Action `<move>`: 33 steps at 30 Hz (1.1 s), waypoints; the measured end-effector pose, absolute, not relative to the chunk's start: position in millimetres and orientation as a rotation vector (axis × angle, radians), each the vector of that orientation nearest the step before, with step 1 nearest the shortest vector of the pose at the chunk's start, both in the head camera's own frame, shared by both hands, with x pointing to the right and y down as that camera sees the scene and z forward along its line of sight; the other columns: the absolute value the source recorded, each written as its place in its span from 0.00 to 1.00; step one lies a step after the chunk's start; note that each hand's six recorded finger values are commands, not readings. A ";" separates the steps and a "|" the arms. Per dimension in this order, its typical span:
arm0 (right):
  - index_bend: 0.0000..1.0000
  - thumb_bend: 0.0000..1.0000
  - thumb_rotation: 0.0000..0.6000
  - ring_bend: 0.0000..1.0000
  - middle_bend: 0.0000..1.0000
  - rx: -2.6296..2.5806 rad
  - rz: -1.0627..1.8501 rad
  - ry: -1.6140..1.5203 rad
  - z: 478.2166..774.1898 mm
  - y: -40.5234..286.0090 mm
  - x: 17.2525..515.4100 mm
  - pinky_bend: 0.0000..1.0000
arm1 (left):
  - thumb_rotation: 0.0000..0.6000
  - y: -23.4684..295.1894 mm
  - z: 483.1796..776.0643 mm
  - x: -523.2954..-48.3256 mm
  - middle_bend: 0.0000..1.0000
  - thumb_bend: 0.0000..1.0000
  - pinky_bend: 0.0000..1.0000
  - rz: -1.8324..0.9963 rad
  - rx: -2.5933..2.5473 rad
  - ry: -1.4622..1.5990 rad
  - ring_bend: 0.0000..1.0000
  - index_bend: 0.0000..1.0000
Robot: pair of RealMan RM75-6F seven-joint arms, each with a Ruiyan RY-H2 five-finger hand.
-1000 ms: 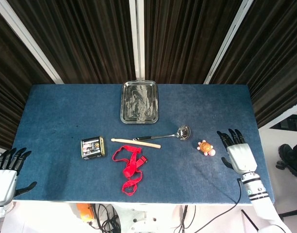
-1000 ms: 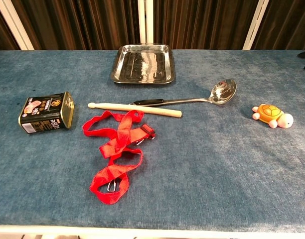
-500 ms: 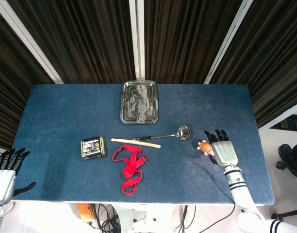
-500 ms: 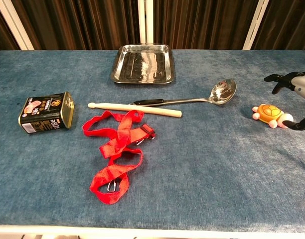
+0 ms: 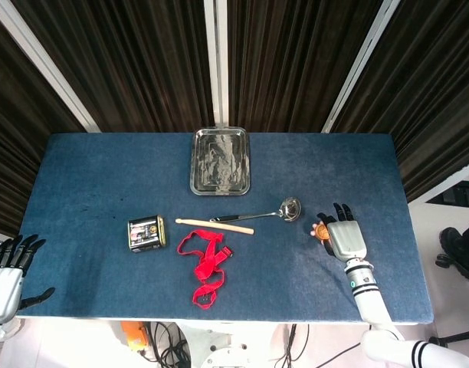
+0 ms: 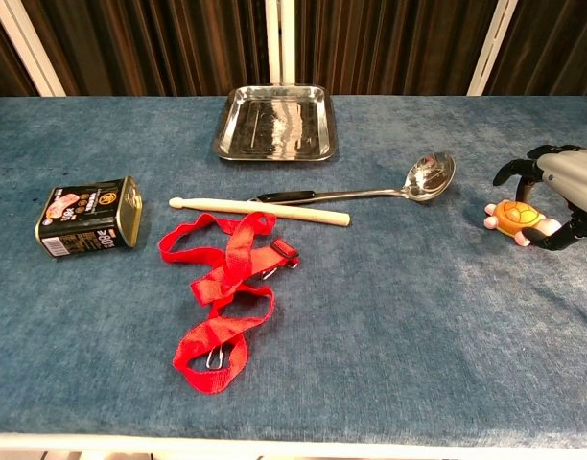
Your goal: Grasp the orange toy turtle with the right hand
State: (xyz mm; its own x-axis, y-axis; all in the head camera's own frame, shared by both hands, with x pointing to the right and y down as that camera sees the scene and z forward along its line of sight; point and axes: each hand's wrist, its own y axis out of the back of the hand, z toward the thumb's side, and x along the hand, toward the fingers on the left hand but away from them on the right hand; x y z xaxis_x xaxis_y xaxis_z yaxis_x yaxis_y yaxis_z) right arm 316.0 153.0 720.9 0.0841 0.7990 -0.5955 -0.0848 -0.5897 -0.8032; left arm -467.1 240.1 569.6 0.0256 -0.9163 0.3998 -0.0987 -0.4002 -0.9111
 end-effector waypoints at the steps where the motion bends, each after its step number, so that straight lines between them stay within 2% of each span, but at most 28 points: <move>1: 0.40 0.34 1.00 0.12 0.48 -1.657 1.591 -0.716 721.6 153.0 315.3 0.00 | 1.00 240.1 569.5 -467.5 0.09 0.08 0.02 -1.454 -1.591 1.058 0.00 0.15; 2: 0.45 0.35 1.00 0.14 0.51 -1.655 1.590 -0.716 722.2 153.1 314.6 0.00 | 1.00 240.0 569.4 -467.8 0.09 0.08 0.02 -1.454 -1.591 1.058 0.00 0.15; 6: 0.79 0.45 1.00 0.31 0.76 -1.644 1.576 -0.728 722.1 152.2 312.5 0.00 | 1.00 239.5 568.4 -468.9 0.09 0.08 0.02 -1.453 -1.589 1.060 0.00 0.15; 9: 0.95 0.53 1.00 0.40 0.89 -1.626 1.550 -0.750 720.5 150.7 311.7 0.00 | 1.00 239.5 568.5 -468.8 0.09 0.08 0.02 -1.452 -1.590 1.059 0.00 0.15; 11: 1.00 0.55 1.00 0.43 0.92 -1.616 1.530 -0.767 719.6 150.2 311.6 0.00 | 1.00 239.4 568.8 -468.4 0.09 0.08 0.02 -1.451 -1.591 1.057 0.00 0.15; 17: 1.00 0.52 1.00 0.43 0.93 -1.627 1.470 -0.776 716.4 152.9 308.8 0.00 | 1.00 238.7 567.9 -466.8 0.09 0.08 0.02 -1.447 -1.589 1.055 0.00 0.15; 19: 0.95 0.45 1.00 0.41 0.91 -1.638 1.445 -0.762 714.4 155.5 307.2 0.00 | 1.00 238.5 568.1 -466.0 0.09 0.08 0.02 -1.447 -1.589 1.053 0.00 0.15; 20: 0.90 0.39 1.00 0.39 0.87 -1.643 1.436 -0.746 713.9 157.5 306.9 0.00 | 1.00 238.5 568.4 -465.5 0.09 0.08 0.02 -1.447 -1.590 1.051 0.00 0.15; 23: 0.66 0.24 1.00 0.25 0.65 -1.672 1.420 -0.670 714.0 164.6 307.9 0.00 | 1.00 238.2 569.1 -463.7 0.09 0.08 0.02 -1.445 -1.593 1.046 0.00 0.15; 24: 0.54 0.18 1.00 0.19 0.54 -1.682 1.418 -0.642 714.4 166.8 308.7 0.00 | 1.00 238.1 569.2 -463.2 0.09 0.08 0.02 -1.445 -1.593 1.045 0.00 0.15; 26: 0.36 0.12 1.00 0.09 0.39 -1.703 1.418 -0.577 715.6 171.5 311.5 0.00 | 1.00 238.0 569.0 -462.4 0.09 0.08 0.02 -1.444 -1.593 1.043 0.00 0.15; 30: 0.18 0.08 1.00 0.00 0.25 -1.738 1.414 -0.519 714.6 175.9 314.9 0.00 | 1.00 238.0 568.0 -462.3 0.09 0.08 0.02 -1.445 -1.590 1.044 0.00 0.15; 33: 0.16 0.07 1.00 0.00 0.26 -1.746 1.401 -0.534 710.8 175.5 315.3 0.00 | 1.00 238.1 568.1 -462.0 0.09 0.08 0.02 -1.446 -1.591 1.043 0.00 0.15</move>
State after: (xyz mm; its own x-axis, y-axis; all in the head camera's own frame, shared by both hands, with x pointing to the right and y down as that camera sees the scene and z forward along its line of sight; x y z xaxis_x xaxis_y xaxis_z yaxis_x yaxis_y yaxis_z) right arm 315.3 175.5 710.8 0.2926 0.7469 -0.5971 -0.1601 -0.5773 -0.8007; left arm -462.0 238.1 568.1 0.0372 -0.9164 0.3986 -0.0890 -0.4003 -0.9120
